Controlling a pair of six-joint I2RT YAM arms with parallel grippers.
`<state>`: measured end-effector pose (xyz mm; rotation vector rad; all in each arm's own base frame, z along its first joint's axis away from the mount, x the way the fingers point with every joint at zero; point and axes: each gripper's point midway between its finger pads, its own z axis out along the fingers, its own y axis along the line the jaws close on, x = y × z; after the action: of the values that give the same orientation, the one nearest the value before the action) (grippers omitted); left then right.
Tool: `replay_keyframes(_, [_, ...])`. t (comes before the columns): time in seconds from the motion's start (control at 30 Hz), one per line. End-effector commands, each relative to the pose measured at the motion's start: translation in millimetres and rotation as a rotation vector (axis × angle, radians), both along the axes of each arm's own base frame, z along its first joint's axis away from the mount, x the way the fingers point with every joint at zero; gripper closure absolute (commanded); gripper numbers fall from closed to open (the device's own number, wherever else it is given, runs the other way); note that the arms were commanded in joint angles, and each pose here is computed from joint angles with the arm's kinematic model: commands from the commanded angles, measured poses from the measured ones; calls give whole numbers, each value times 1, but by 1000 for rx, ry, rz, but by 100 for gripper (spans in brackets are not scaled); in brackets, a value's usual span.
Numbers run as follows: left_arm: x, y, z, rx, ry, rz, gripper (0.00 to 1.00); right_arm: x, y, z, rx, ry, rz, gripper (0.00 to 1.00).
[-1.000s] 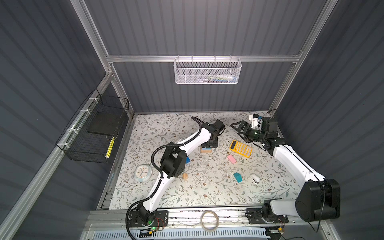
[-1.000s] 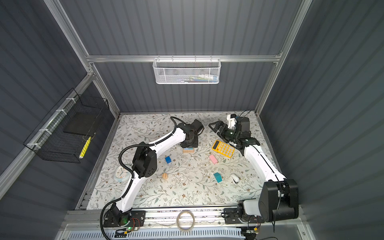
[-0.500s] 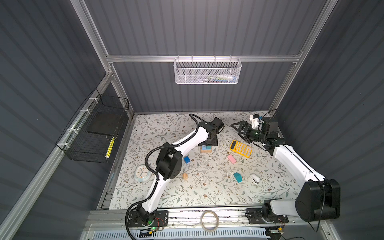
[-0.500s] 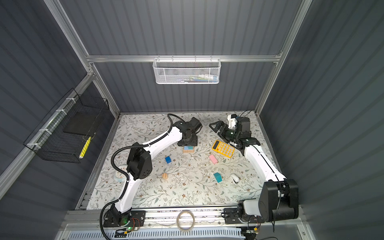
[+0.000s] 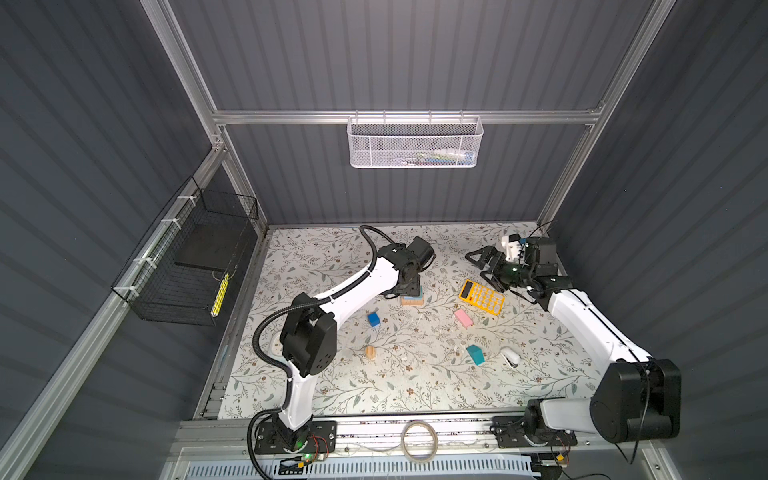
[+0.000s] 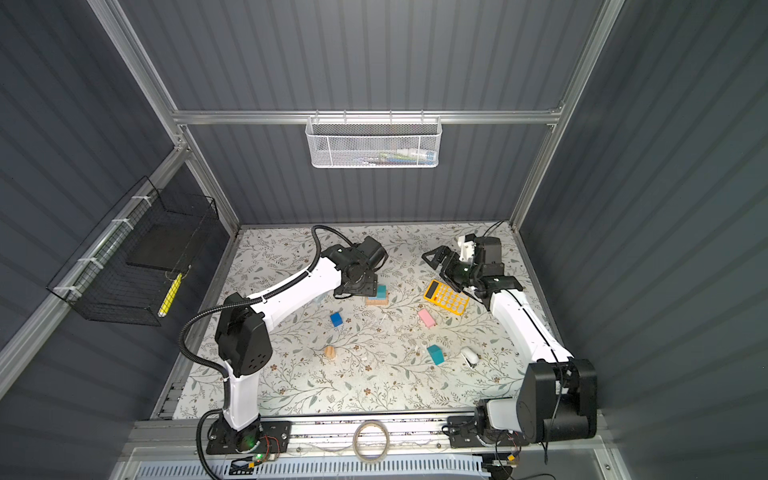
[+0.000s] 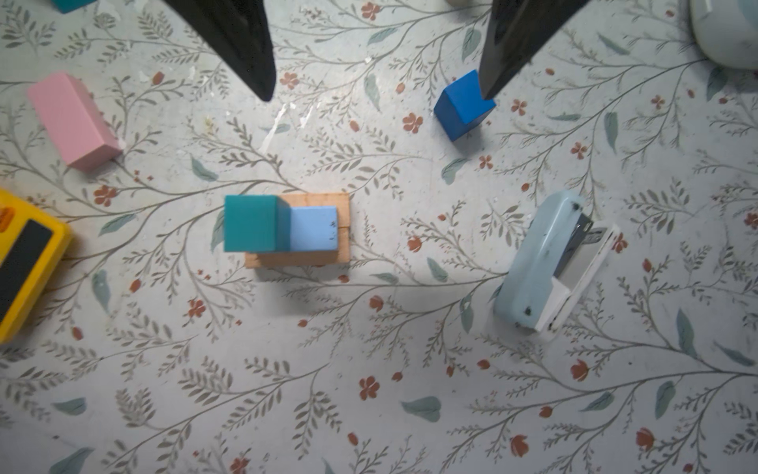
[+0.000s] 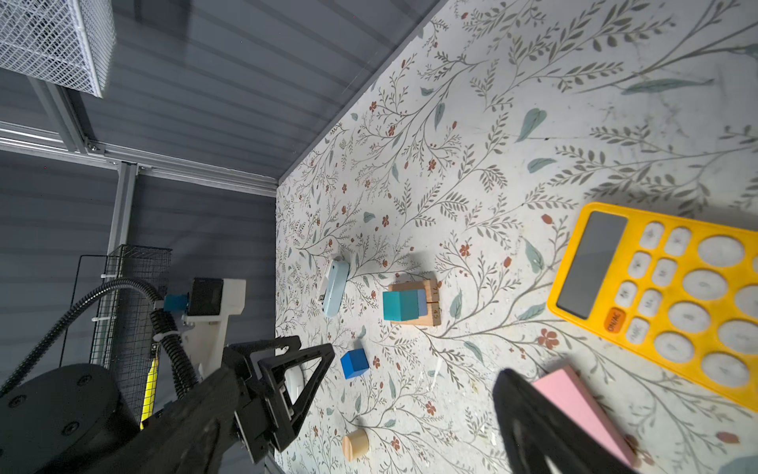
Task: Build the wood block tower
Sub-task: 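Open the left gripper and raise it off the teal cube, then move the left gripper to the dark blue cube and close on it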
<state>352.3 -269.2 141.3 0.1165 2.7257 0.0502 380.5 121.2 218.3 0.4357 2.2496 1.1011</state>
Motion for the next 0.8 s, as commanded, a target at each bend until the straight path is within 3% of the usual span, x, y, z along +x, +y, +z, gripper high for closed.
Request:
replay_keyframes(0.0, [0, 29, 3, 3, -15, 49, 22, -3, -5, 6, 7, 14, -23, 1])
replay_keyframes(0.33, [-24, 65, -34, -26, 74, 123, 20, -3, -5, 5, 27, 31, -35, 1])
replay_keyframes(0.37, [-24, 66, -35, -28, 77, 139, 11, -3, -5, 5, 26, 31, -36, 1])
replay_keyframes(0.43, [-32, 72, -49, -11, 109, 161, 5, -3, -6, 4, 25, 33, -37, 1])
replay_keyframes(0.77, [-36, 68, -79, -30, 152, 210, 10, -4, -6, 5, 22, 27, -38, 1])
